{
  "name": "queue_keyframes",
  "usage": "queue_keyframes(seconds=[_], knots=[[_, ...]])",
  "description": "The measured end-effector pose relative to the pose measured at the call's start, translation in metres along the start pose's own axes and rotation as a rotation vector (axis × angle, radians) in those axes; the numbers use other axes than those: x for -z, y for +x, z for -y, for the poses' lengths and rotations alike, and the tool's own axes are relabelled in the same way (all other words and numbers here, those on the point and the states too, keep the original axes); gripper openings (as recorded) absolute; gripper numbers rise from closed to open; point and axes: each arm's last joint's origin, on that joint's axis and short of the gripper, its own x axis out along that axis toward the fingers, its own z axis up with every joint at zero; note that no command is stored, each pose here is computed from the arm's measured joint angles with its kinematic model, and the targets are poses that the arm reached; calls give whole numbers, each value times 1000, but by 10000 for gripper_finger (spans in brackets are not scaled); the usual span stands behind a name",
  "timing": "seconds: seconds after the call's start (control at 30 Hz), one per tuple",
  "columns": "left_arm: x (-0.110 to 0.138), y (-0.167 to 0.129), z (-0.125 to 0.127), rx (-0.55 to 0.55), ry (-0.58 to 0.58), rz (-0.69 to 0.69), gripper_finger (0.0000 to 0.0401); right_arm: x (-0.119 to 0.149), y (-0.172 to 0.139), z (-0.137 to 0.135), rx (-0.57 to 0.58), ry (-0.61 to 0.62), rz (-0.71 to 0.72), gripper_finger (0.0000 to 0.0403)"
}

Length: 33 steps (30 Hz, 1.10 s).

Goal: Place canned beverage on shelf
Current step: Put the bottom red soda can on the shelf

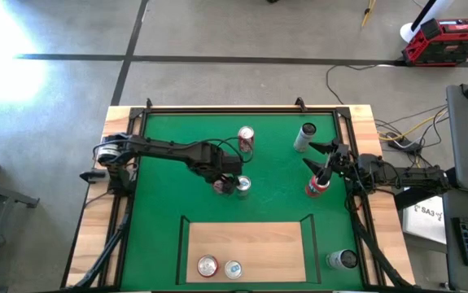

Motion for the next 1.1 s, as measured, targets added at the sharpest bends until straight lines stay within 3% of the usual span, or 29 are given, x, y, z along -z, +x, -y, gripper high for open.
queue_keyframes(seconds=[0.43, 0.6, 0.83, 1.1], knots=[[-2, 0, 3, 42, -430, -8, 393, 0, 0, 0, 0, 0, 0, 381], [-3, 0, 3, 43, -446, 7, 362, 0, 0, 0, 0, 0, 0, 381], [-4, 6, 5, 27, -447, 16, 288, 0, 0, 0, 0, 0, 0, 381], [-4, 6, 7, 20, -456, -12, 285, 0, 0, 0, 0, 0, 0, 381]])
